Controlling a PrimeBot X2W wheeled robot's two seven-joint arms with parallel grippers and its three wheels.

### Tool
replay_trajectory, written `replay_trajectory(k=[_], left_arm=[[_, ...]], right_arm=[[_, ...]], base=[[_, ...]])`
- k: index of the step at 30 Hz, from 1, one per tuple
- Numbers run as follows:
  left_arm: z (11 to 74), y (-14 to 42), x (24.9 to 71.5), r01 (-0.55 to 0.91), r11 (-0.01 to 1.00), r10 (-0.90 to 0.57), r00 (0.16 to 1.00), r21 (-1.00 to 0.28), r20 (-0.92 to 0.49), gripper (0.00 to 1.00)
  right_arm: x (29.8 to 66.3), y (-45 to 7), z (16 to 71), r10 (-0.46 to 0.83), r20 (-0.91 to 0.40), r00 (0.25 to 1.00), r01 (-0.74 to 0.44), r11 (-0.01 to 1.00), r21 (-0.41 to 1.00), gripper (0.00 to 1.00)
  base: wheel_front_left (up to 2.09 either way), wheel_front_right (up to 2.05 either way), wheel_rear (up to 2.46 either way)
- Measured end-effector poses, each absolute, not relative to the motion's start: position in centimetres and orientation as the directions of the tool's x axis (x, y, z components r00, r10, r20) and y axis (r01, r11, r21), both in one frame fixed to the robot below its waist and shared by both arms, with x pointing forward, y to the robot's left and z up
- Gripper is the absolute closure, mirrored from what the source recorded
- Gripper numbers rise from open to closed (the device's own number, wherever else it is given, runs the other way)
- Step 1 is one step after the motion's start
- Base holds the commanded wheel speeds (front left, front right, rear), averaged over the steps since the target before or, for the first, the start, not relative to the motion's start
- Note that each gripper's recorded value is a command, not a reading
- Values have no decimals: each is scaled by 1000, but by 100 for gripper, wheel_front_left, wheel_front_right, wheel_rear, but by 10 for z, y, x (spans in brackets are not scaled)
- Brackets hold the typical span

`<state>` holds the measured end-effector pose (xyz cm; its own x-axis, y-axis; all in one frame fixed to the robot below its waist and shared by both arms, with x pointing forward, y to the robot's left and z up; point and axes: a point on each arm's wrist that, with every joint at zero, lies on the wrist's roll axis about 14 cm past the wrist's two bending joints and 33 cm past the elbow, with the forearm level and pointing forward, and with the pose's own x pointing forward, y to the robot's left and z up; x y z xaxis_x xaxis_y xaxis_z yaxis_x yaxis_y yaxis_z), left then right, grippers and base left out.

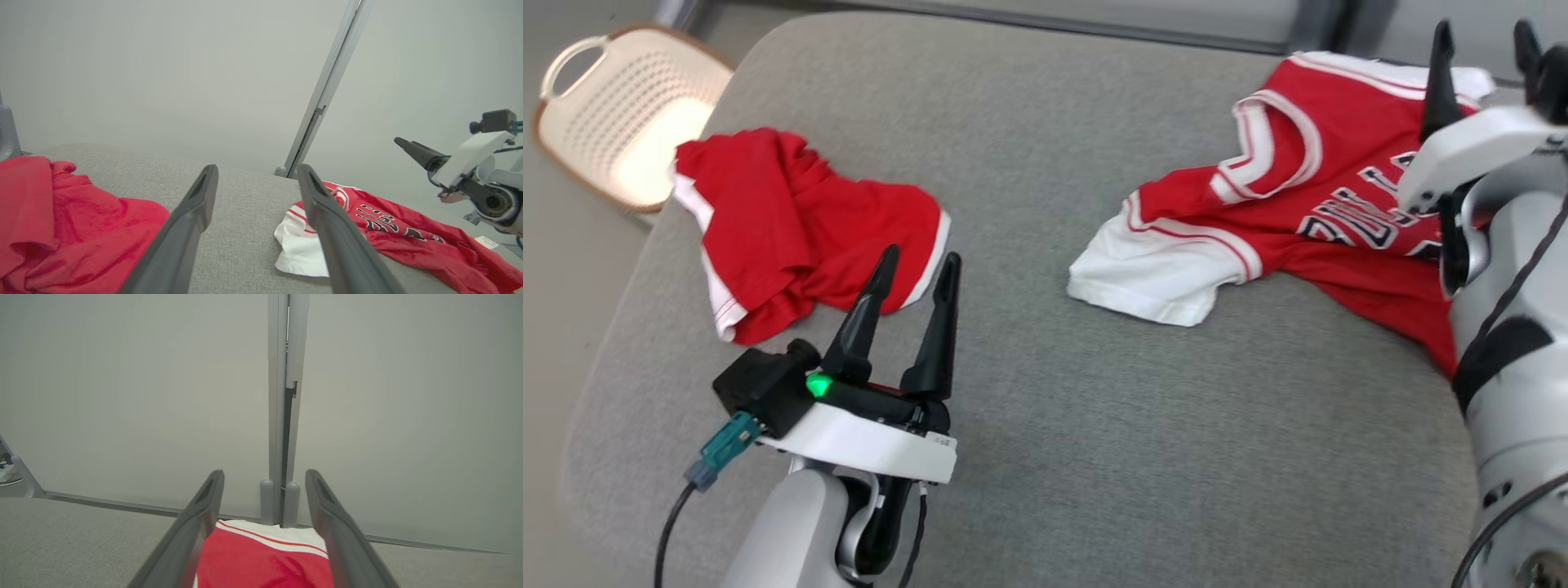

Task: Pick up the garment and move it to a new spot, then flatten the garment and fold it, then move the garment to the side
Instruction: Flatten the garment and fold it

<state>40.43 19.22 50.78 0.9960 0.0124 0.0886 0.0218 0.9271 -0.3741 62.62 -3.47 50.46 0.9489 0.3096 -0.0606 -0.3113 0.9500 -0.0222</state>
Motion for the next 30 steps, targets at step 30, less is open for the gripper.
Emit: replay_trajectory(k=[30], left_arm=[[459,124,416,160,930,-188,981,-332,-52,0]], right_arm=[[434,-177,483,46,33,998,-51,984,171,0]], base=[[0,0,0]])
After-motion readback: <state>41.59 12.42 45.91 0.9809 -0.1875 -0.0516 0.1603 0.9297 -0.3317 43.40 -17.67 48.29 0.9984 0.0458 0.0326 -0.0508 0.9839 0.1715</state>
